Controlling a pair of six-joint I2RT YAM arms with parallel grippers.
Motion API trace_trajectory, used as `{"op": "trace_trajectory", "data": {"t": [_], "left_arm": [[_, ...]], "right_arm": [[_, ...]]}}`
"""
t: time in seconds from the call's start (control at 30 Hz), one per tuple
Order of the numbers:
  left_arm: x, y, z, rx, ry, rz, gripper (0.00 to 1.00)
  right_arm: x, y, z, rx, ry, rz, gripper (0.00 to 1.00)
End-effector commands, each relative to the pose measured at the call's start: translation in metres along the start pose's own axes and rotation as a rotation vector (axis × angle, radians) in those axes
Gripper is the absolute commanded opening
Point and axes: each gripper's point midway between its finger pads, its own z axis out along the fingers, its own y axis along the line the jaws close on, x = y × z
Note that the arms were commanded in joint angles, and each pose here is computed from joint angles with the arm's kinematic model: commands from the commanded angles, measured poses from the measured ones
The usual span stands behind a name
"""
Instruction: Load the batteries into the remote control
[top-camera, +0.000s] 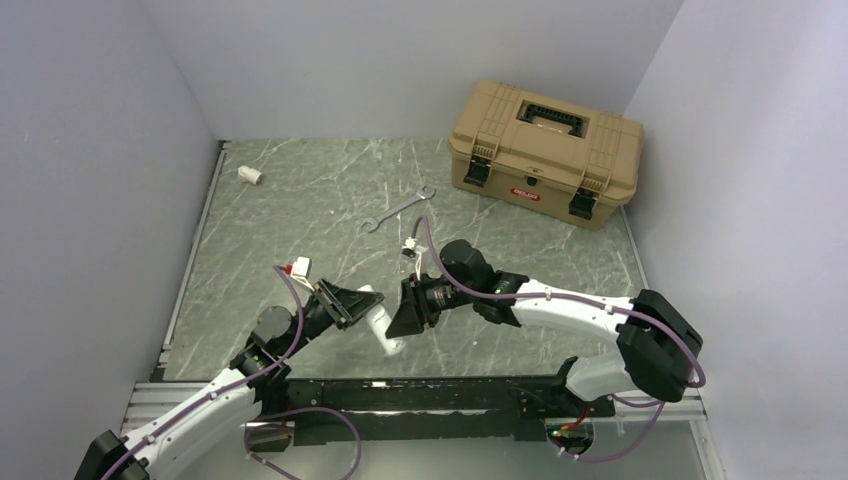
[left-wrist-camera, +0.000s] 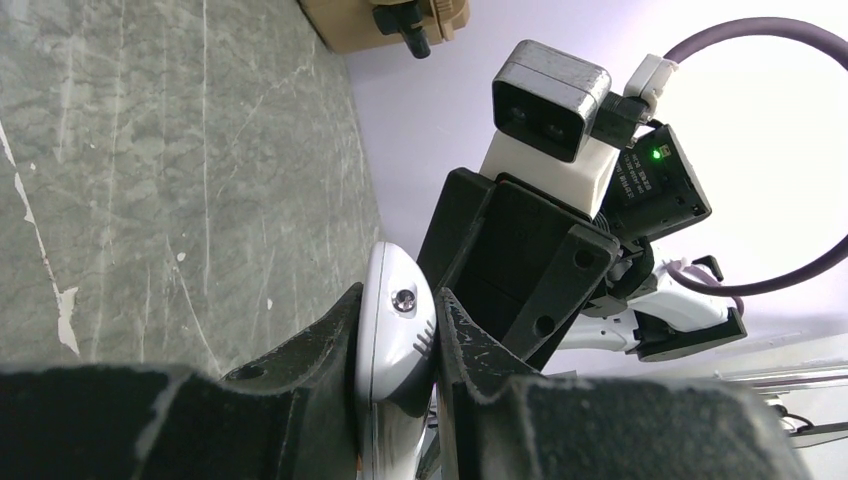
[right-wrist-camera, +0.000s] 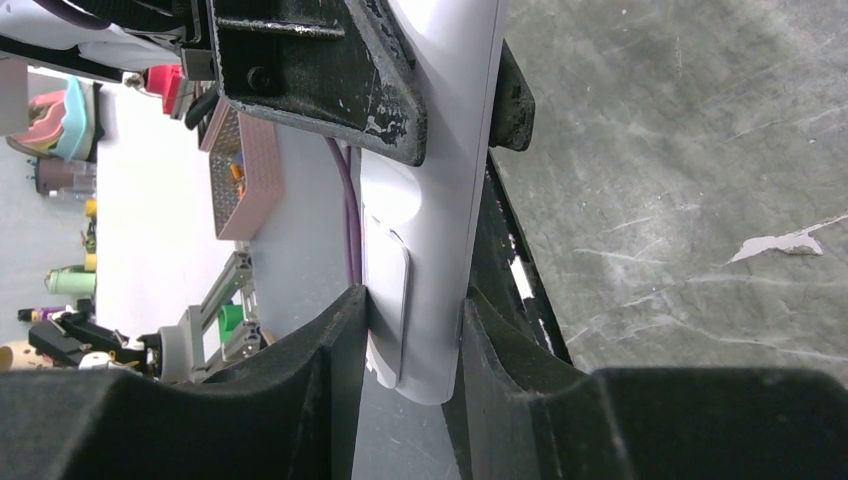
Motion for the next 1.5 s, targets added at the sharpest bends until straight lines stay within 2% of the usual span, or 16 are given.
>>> {"op": "trace_trajectory", "data": {"t": [0.0, 0.33, 0.53, 0.9, 1.47], "left_arm": [[0.015, -0.037, -0.01, 0.179, 0.082, -0.041, 0.0], [0.018, -0.039, -0.011, 0.191, 0.098, -0.026, 0.0], [0.019, -0.042, -0.012, 0.208, 0.105, -0.021, 0.0], [0.024, -0.047, -0.011, 0.218, 0.14, -0.007, 0.0], [0.022, -0.04, -0.009, 0.193, 0.129, -0.017, 0.0]], "right_arm": [[-0.045, 0.01, 0.005, 0.001, -0.12, -0.126, 0.27], [-0.049, 0.013, 0.004, -0.013, -0.115, -0.124, 0.27], [-0.049, 0.017, 0.008, -0.046, -0.083, -0.125, 0.31], [-0.041, 0.017, 0.009, -0.053, -0.014, -0.149, 0.39], [-0.042, 0.015, 0.007, -0.031, -0.016, -0.168, 0.57]]}}
